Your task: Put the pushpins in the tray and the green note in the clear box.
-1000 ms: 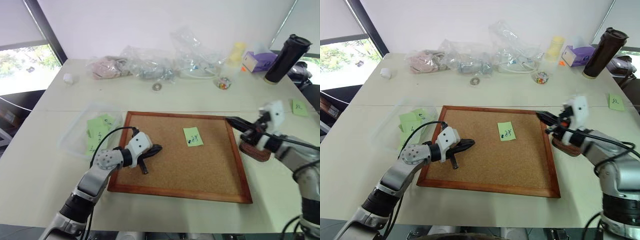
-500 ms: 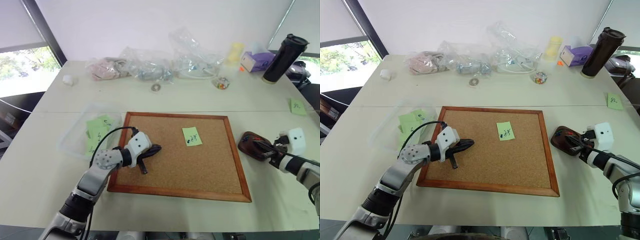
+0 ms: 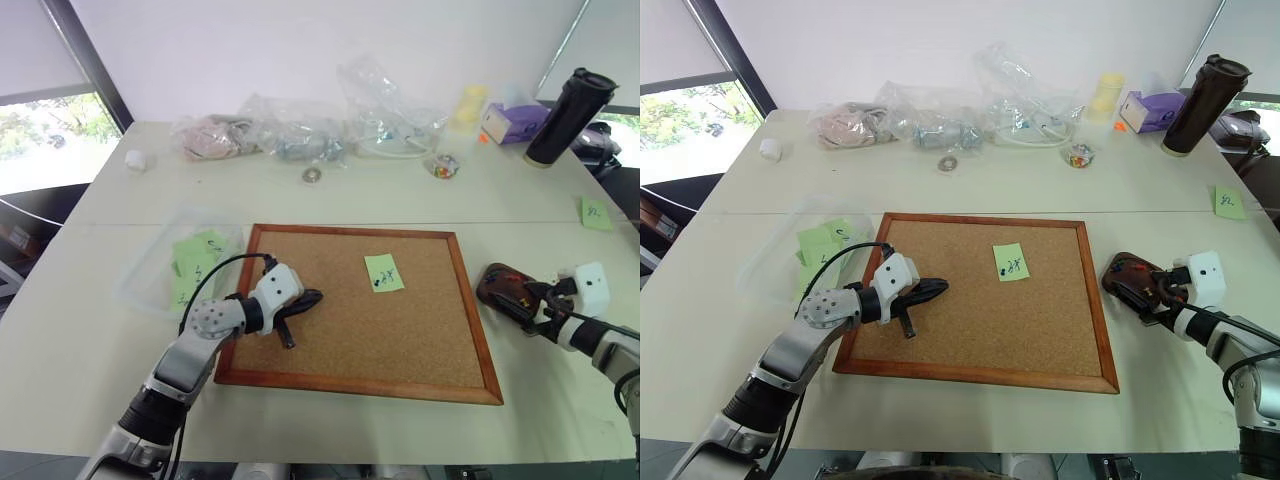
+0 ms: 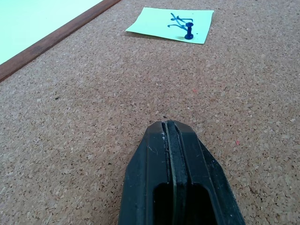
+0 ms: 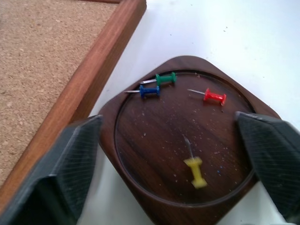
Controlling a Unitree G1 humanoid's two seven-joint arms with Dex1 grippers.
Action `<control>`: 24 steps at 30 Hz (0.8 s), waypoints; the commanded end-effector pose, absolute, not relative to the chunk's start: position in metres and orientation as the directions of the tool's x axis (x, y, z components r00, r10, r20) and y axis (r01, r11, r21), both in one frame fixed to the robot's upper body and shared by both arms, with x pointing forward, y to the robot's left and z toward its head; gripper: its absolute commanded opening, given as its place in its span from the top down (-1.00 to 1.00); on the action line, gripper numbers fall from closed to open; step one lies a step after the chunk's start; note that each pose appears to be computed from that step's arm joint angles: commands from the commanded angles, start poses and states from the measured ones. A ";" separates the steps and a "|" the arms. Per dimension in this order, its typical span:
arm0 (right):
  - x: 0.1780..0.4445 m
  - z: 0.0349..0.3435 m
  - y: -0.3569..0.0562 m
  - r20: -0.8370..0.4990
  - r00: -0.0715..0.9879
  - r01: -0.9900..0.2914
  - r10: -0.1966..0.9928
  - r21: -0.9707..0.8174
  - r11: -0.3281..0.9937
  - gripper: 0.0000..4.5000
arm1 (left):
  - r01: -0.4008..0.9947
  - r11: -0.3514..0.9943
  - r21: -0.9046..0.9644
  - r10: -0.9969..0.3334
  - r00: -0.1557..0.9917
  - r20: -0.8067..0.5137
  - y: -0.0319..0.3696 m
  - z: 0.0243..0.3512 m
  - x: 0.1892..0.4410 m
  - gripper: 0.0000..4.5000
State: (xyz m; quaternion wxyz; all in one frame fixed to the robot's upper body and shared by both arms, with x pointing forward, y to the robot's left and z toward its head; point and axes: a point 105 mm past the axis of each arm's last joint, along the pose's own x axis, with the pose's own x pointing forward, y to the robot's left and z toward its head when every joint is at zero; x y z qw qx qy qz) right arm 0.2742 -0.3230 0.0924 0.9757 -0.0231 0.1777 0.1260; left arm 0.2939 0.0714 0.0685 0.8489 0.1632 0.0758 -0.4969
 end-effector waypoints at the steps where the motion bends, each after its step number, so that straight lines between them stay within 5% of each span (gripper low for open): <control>1: 0.278 0.119 -0.324 -0.285 0.927 -0.265 0.244 -0.035 0.964 -0.99 | 0.890 0.440 0.123 -0.790 0.448 -0.418 0.079 0.034 0.281 1.00; 8: 0.284 0.162 -0.257 -0.207 0.843 -0.507 0.497 0.003 0.862 -0.99 | 0.890 0.441 0.120 -0.790 0.447 -0.419 0.079 0.034 0.282 1.00; 14: 0.289 0.141 -0.179 -0.235 0.692 -0.694 0.683 0.047 0.719 -0.99 | 0.890 0.439 0.122 -0.790 0.447 -0.421 0.079 0.033 0.283 1.00; 24: 0.305 0.098 -0.133 -0.278 0.640 -0.742 0.717 0.018 0.670 -0.99 | 0.882 0.455 0.125 -0.783 0.463 -0.415 0.080 0.035 0.282 1.00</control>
